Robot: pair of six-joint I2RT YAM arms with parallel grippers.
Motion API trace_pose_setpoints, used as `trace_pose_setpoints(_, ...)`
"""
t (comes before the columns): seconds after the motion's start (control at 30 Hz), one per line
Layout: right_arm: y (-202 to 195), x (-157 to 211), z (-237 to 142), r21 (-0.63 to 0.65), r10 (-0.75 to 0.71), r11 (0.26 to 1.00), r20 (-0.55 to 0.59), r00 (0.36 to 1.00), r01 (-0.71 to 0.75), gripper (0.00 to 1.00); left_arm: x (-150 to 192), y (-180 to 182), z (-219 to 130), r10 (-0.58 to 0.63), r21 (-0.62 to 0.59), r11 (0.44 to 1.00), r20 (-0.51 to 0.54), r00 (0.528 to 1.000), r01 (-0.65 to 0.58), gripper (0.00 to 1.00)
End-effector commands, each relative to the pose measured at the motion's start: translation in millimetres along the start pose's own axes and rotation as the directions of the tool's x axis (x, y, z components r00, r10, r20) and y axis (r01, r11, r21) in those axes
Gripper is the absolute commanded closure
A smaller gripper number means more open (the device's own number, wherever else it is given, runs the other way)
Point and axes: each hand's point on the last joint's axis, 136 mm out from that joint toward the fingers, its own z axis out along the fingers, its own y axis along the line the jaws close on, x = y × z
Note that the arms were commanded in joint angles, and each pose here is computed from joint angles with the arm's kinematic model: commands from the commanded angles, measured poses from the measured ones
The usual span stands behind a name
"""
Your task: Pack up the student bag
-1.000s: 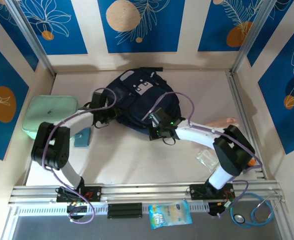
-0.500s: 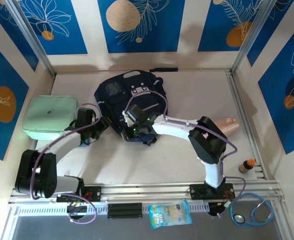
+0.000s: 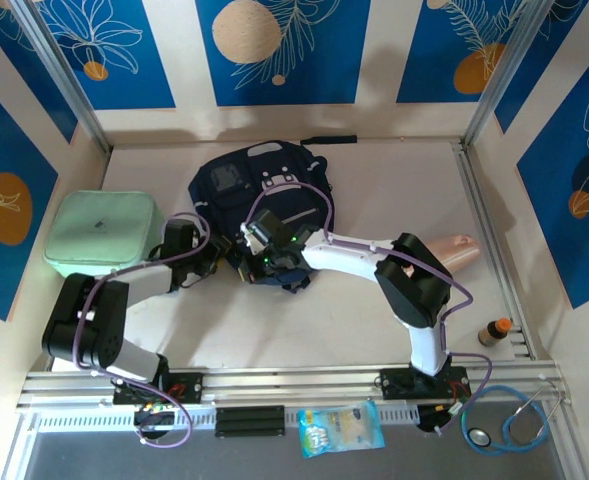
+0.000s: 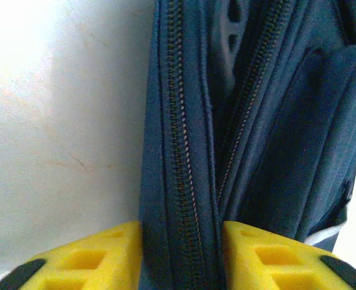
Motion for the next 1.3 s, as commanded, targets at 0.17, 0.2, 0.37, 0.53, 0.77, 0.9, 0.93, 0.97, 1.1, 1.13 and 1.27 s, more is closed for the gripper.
trace_pose_setpoints(0.17,-14,26,-9,0.119,0.025,0.993,-0.07,0.997,-0.016,1.0,-5,1,15,0.006,-0.003,1.0,0.024,1.0,-0.006,0.94)
trace_pose_setpoints(0.2,-22,31,-12,0.155,0.039,0.988,-0.084,0.996,-0.026,1.0,-6,2,15,0.011,-0.008,1.0,0.03,0.999,-0.01,0.98)
trace_pose_setpoints(0.37,-66,57,-46,0.33,0.094,0.942,-0.116,0.989,-0.051,1.0,-9,3,16,0.032,-0.021,0.999,0.038,0.999,-0.031,1.0)
trace_pose_setpoints(0.53,-95,66,-76,0.394,0.158,0.913,-0.093,0.983,-0.109,1.0,-9,0,20,0.04,-0.016,0.999,0.029,0.999,-0.039,1.0)
trace_pose_setpoints(0.77,-150,70,-98,0.498,0.324,0.823,-0.019,0.946,-0.272,1.0,-9,-1,21,0.055,-0.014,0.998,0.022,0.998,-0.055,1.0)
trace_pose_setpoints(0.9,-173,73,-108,0.547,0.39,0.766,0.023,0.921,-0.338,1.0,-7,-4,21,0.083,-0.014,0.996,0.005,0.997,-0.083,1.0)
trace_pose_setpoints(0.93,-177,74,-110,0.561,0.4,0.752,0.032,0.916,-0.348,1.0,-6,-7,21,0.095,-0.01,0.995,0.0,0.995,-0.095,1.0)
trace_pose_setpoints(0.97,-180,74,-112,0.569,0.405,0.742,0.038,0.913,-0.353,1.0,-6,-9,21,0.105,-0.01,0.994,-0.005,0.994,-0.105,1.0)
trace_pose_setpoints(1.1,-165,75,-105,0.516,0.361,0.798,0.008,0.932,-0.313,1.0,-4,-19,25,0.16,-0.009,0.987,-0.038,0.986,-0.161,1.0)
trace_pose_setpoints(1.13,-156,76,-100,0.488,0.333,0.825,-0.013,0.943,-0.284,1.0,-4,-23,27,0.179,-0.008,0.984,-0.046,0.983,-0.18,1.0)
trace_pose_setpoints(1.27,-110,92,-75,0.337,0.236,0.923,-0.11,0.966,-0.187,1.0,-7,-30,33,0.243,-0.04,0.968,-0.08,0.967,-0.247,0.97)
